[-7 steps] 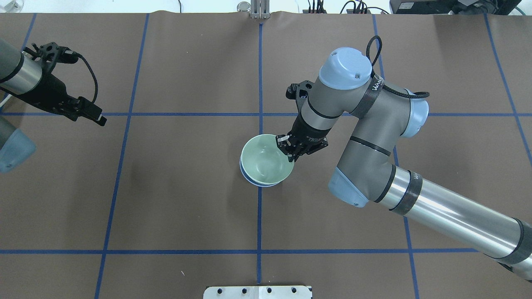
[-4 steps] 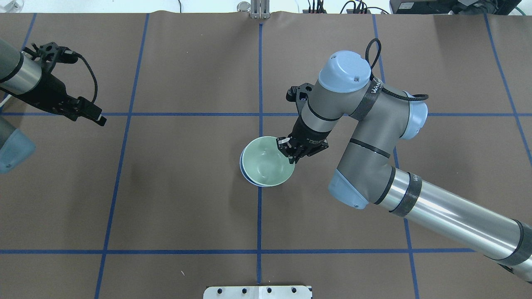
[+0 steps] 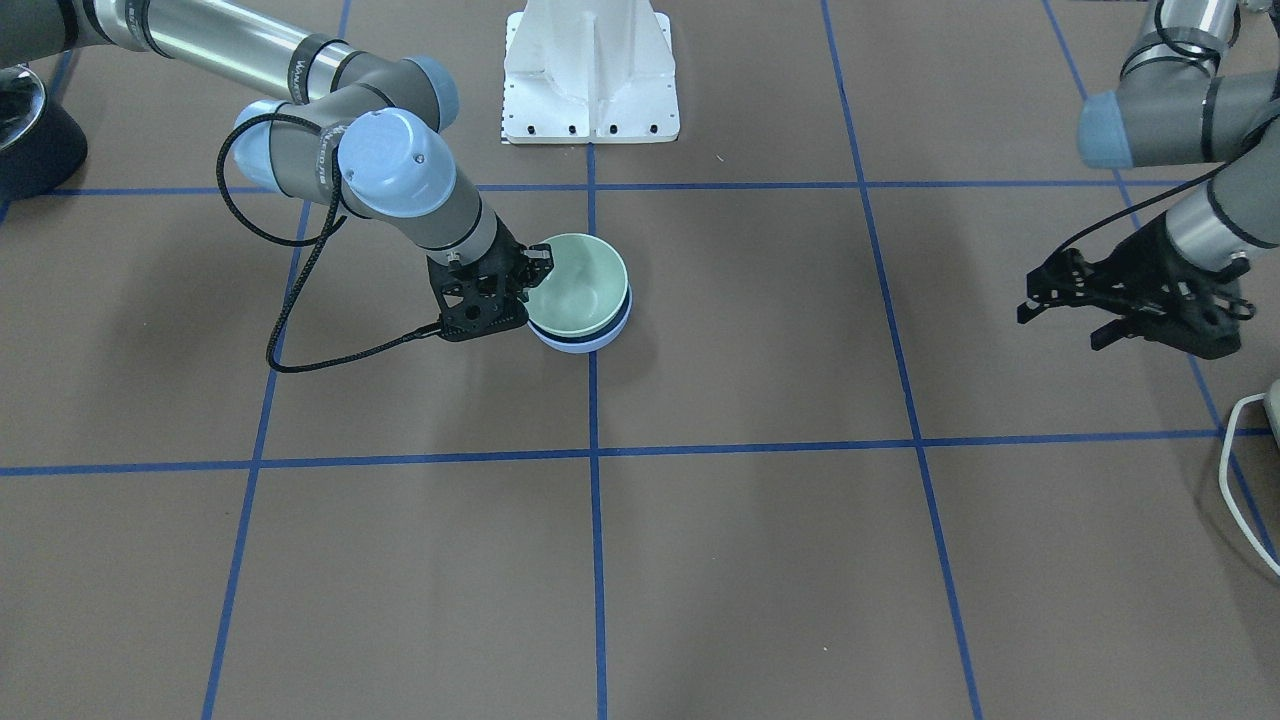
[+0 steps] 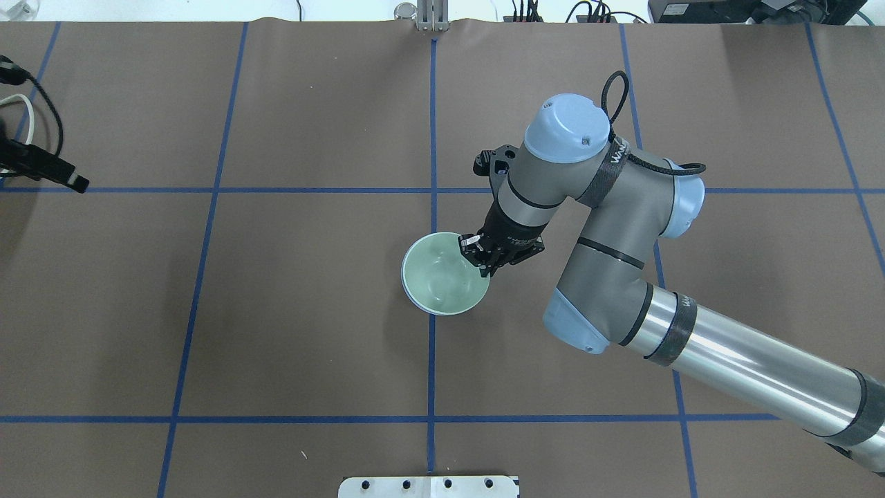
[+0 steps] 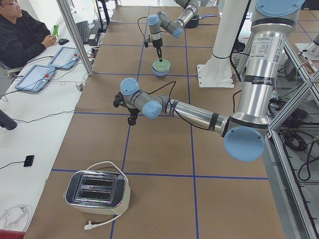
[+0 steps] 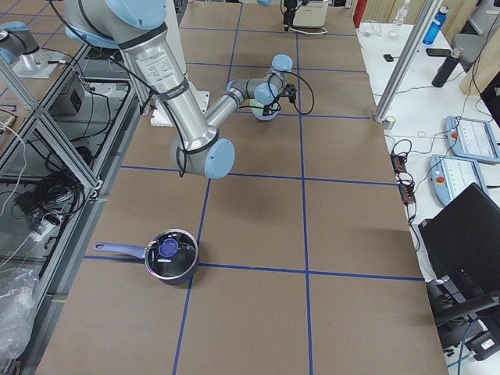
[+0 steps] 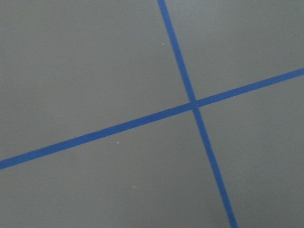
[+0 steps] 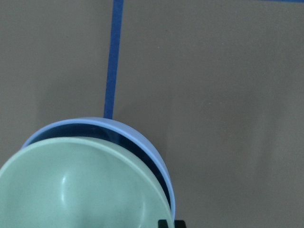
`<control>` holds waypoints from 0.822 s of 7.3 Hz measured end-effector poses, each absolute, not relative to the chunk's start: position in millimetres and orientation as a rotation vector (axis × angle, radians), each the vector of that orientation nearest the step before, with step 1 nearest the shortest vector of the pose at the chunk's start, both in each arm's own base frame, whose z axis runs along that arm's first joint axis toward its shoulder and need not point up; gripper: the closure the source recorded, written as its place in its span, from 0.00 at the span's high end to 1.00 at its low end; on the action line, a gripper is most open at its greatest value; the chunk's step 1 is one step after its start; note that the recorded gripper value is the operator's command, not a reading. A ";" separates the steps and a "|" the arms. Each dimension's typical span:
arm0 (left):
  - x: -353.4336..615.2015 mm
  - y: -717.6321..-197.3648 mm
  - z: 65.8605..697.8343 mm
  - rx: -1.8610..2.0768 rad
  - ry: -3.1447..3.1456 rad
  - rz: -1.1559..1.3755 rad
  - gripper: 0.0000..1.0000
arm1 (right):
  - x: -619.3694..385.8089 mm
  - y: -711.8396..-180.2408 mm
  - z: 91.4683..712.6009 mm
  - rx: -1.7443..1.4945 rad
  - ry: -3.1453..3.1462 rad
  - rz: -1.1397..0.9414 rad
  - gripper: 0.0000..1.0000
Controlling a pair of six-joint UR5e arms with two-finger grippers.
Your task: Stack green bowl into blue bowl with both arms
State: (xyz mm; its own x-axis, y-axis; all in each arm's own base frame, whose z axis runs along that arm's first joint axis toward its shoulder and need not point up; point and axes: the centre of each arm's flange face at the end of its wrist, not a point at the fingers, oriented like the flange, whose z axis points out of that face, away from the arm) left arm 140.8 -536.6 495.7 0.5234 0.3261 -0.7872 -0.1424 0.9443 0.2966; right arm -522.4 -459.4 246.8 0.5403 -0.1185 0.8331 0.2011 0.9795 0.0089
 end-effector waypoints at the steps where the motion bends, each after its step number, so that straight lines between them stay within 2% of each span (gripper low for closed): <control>1: 109.2 -539.6 506.2 0.218 0.990 0.287 0.98 | -522.6 -459.1 245.4 -0.091 -0.984 -0.192 0.00; 6: 34.4 -530.8 541.3 0.272 0.967 0.339 0.98 | -514.8 -468.3 241.8 -0.081 -0.990 -0.182 0.00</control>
State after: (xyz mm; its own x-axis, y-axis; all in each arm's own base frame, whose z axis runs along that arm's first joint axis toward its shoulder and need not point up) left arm 34.4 -530.8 541.3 0.5226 0.3990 -0.7534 -0.1596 0.9139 0.3733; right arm -514.8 -468.3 241.8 0.5352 -0.1156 0.8368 0.1893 0.9818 0.0146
